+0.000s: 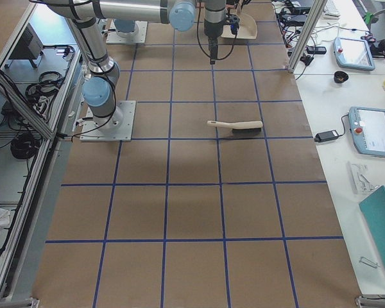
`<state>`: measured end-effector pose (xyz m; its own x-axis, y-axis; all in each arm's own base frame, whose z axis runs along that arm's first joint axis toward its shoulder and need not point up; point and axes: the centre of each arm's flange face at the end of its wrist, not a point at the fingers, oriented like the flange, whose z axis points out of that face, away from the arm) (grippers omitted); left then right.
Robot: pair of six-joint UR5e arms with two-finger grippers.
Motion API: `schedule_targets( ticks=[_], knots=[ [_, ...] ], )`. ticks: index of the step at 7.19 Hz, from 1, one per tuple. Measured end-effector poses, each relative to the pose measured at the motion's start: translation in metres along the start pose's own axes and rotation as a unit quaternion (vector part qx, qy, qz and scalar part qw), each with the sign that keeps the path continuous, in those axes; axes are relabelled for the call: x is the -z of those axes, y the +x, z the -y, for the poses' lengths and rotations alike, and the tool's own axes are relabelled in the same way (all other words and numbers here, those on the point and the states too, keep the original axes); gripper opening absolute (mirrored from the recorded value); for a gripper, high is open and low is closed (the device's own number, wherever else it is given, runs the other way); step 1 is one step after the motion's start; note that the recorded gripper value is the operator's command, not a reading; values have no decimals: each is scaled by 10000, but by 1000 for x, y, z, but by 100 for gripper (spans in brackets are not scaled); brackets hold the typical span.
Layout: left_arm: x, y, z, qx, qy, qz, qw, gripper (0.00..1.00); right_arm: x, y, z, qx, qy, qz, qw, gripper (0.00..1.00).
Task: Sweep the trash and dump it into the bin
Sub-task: 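Return the dustpan to the table with the left gripper while the right lowers the brush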
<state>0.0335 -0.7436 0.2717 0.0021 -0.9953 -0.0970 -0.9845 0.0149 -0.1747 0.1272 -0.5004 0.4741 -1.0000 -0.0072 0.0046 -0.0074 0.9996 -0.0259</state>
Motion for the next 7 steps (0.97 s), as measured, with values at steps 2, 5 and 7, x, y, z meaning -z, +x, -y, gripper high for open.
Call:
schedule_targets(
  ticks=[2,5,7],
  knots=[
    [-8,-23,-14,61,73,-105,9999,0,0,-12,-4,-56,-49,-1,10000,100],
    [-14,-45,-16,104,269,-271,9992,0,1,-14,-7,-62,-69,10,10000,100],
    [-19,-52,-23,89,274,-214,9994,0,1,-14,-8,-67,-68,8,10000,100]
  ],
)
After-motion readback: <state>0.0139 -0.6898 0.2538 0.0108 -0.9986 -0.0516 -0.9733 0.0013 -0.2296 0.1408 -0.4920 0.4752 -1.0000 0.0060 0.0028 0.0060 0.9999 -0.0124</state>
